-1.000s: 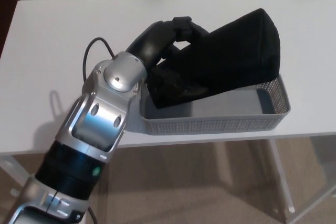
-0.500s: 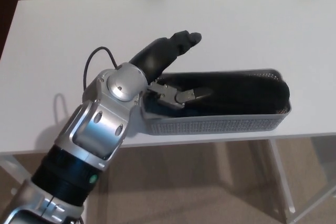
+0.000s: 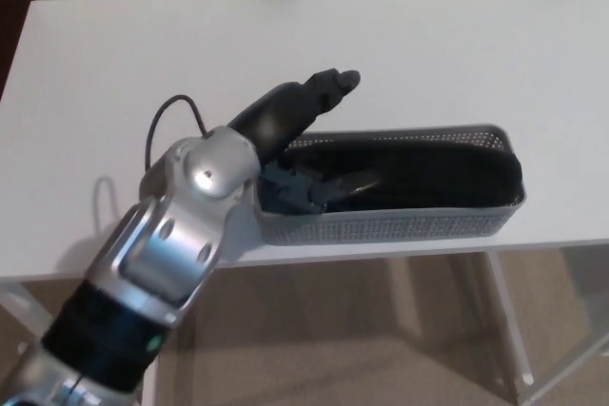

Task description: The robot walk towards a table in front and pick up a black pencil case on the left hand side and put the pencil case into a small container on the right hand side

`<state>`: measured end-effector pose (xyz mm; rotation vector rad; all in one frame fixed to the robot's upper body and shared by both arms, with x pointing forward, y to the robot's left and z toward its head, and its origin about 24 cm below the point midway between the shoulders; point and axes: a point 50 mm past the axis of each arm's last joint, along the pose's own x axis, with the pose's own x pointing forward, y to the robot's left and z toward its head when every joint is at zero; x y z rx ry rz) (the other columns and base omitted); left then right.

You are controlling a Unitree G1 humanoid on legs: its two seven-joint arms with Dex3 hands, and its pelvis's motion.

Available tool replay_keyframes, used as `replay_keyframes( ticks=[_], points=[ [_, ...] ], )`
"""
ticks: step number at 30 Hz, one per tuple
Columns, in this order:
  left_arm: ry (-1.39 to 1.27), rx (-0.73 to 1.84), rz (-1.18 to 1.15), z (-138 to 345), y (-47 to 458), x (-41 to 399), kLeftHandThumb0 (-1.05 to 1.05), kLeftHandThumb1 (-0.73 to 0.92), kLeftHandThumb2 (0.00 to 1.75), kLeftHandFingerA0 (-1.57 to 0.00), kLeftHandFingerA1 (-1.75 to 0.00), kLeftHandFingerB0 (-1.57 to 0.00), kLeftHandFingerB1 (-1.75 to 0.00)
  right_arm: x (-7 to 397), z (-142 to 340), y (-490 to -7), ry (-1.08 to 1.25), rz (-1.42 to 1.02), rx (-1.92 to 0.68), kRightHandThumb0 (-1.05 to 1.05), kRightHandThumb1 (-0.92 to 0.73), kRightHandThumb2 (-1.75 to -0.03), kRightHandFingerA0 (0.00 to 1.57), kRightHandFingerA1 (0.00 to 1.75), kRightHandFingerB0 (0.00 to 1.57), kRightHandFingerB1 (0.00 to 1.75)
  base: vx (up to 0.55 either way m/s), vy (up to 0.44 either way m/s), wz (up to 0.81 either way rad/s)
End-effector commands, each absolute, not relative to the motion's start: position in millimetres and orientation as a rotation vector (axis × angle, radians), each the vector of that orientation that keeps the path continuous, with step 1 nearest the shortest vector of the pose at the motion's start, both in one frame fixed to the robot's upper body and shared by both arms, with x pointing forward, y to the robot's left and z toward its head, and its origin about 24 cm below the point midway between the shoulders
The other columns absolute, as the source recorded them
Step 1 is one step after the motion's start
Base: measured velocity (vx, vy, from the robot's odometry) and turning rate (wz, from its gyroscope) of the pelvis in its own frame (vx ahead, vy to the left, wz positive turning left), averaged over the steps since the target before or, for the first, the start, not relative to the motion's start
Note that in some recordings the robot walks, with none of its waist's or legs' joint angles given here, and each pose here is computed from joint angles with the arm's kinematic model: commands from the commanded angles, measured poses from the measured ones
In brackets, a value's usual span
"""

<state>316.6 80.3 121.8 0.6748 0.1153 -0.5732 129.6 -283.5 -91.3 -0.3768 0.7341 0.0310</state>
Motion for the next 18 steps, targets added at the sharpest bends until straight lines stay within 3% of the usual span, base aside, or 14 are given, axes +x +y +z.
replay_keyframes(
  ticks=[1, 2, 8, 9, 10, 12, 13, 15, 16, 18],
  points=[
    [-0.089, 0.691, -0.624, 153, 86, 290, -0.81, 0.49, 0.86, 0.00, -0.05, 0.00, -0.06, 128, -91, -287, 0.743, 0.035, -0.412, -0.39, -0.58, -0.57, 0.77, 0.50, 0.60, 0.44, 0.00, 0.000, 0.00],
    [-0.143, 0.657, -0.646, 164, 87, 280, -0.75, 0.46, 0.86, 0.00, -0.13, 0.00, -0.11, 129, -91, -288, 0.741, 0.036, -0.409, -0.39, -0.58, -0.57, 0.76, 0.51, 0.59, 0.45, 0.00, 0.000, 0.00],
    [-0.375, 0.505, -0.799, 194, 105, 181, -0.66, 0.39, 0.82, -0.01, -0.15, -0.01, -0.21, 128, -90, -294, 0.748, 0.027, -0.415, -0.41, -0.56, -0.57, 0.78, 0.50, 0.60, 0.44, 0.00, 0.000, 0.00],
    [-0.362, 0.461, -0.854, 188, 109, 163, -0.74, 0.45, 0.80, 0.00, 0.00, -0.05, -0.13, 126, -91, -295, 0.759, 0.031, -0.416, -0.41, -0.57, -0.56, 0.75, 0.50, 0.57, 0.44, 0.00, 0.000, 0.00],
    [-0.351, 0.434, -0.889, 183, 112, 154, -0.74, 0.45, 0.80, 0.00, 0.00, -0.05, -0.13, 123, -92, -295, 0.768, 0.037, -0.414, -0.41, -0.57, -0.56, 0.75, 0.50, 0.57, 0.44, 0.00, 0.000, 0.00],
    [-0.271, 0.368, -0.976, 164, 123, 128, -0.63, 0.38, 0.80, 0.00, -0.15, -0.04, -0.22, 118, -94, -296, 0.782, 0.044, -0.414, -0.43, -0.57, -0.57, 0.72, 0.50, 0.55, 0.44, 0.00, 0.000, 0.00],
    [-0.175, 0.345, -0.999, 151, 129, 115, -0.70, 0.39, 0.78, -0.07, -0.14, -0.07, -0.23, 116, -96, -296, 0.793, 0.044, -0.417, -0.41, -0.56, -0.56, 0.73, 0.50, 0.57, 0.44, 0.00, 0.000, 0.00],
    [0.035, 0.311, -1.027, 125, 141, 91, -0.65, 0.36, 0.80, -0.05, -0.15, -0.05, -0.25, 108, -100, -295, 0.810, 0.060, -0.439, -0.39, -0.58, -0.56, 0.72, 0.50, 0.57, 0.44, 0.00, 0.000, 0.00],
    [0.134, 0.284, -1.028, 108, 150, 82, -0.74, 0.38, 0.69, -0.06, -0.16, -0.09, -0.22, 104, -101, -296, 0.817, 0.065, -0.445, -0.42, -0.58, -0.56, 0.73, 0.50, 0.56, 0.43, 0.00, 0.000, 0.00],
    [0.326, 0.294, -0.985, 72, 170, 64, -0.76, 0.39, 0.70, -0.07, -0.19, -0.09, -0.21, 101, -102, -296, 0.822, 0.059, -0.448, -0.42, -0.57, -0.56, 0.75, 0.50, 0.57, 0.44, 0.00, 0.000, 0.00]
  ],
)
